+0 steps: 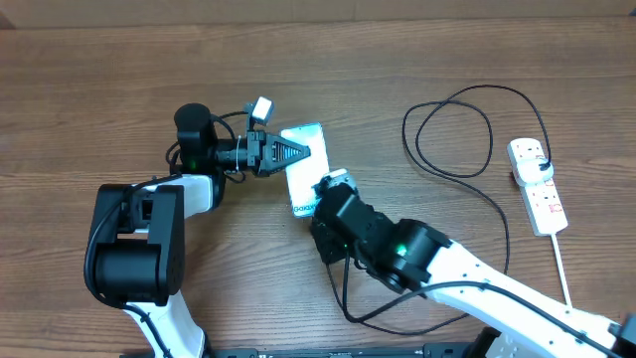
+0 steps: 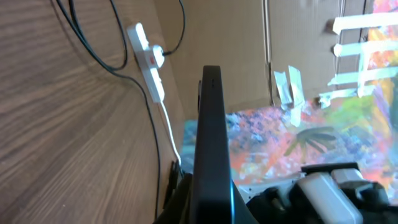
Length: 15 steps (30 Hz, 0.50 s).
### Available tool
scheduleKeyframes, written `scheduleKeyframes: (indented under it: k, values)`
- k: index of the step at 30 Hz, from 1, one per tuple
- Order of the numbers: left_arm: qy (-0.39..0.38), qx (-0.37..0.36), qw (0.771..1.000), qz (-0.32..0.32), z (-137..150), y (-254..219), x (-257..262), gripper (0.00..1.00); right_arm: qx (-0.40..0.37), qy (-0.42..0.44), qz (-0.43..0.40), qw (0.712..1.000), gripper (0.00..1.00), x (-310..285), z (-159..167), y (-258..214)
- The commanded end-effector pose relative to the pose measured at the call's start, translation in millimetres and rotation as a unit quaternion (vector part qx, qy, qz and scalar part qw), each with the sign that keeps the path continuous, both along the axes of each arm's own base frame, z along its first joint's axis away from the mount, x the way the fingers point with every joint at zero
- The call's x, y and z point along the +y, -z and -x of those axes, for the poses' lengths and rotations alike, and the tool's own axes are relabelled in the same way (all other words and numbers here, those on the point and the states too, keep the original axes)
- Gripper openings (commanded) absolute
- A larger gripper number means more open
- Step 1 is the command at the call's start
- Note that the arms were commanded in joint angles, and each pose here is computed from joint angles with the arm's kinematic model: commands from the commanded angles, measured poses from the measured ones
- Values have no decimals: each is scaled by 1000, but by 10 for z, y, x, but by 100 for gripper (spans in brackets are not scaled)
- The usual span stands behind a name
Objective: Plug charger to phone and switch on socket
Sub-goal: 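Lower the phone with attached cable flat onto the table with both grippers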
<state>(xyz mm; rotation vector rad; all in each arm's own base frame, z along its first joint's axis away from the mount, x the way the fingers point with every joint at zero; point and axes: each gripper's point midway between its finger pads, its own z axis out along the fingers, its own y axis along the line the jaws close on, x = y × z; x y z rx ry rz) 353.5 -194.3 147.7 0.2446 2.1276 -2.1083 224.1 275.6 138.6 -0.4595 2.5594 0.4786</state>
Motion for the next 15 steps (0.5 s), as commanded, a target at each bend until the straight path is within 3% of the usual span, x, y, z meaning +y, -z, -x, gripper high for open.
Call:
scheduleKeyframes:
  k: [1, 2, 6, 10, 15]
  values:
    - [7, -2, 1000, 0, 48, 31, -41, 4, -34, -9, -68, 997, 70, 54, 13, -523]
    - [-16, 4, 1000, -7, -28, 55, -73, 4, -40, -11, -80, 996, 80, 40, 39, -615]
    - [-86, 38, 995, -27, -248, 134, -208, 4, -66, -12, -113, 991, 100, -83, 132, -932]
    - [-135, 57, 988, -45, -365, 205, -443, 4, -86, -12, -137, 987, 100, -297, 293, -1199]
    - [-140, 88, 982, -96, -345, 388, -783, 4, -106, 9, -130, 986, 100, -628, 417, -1321]
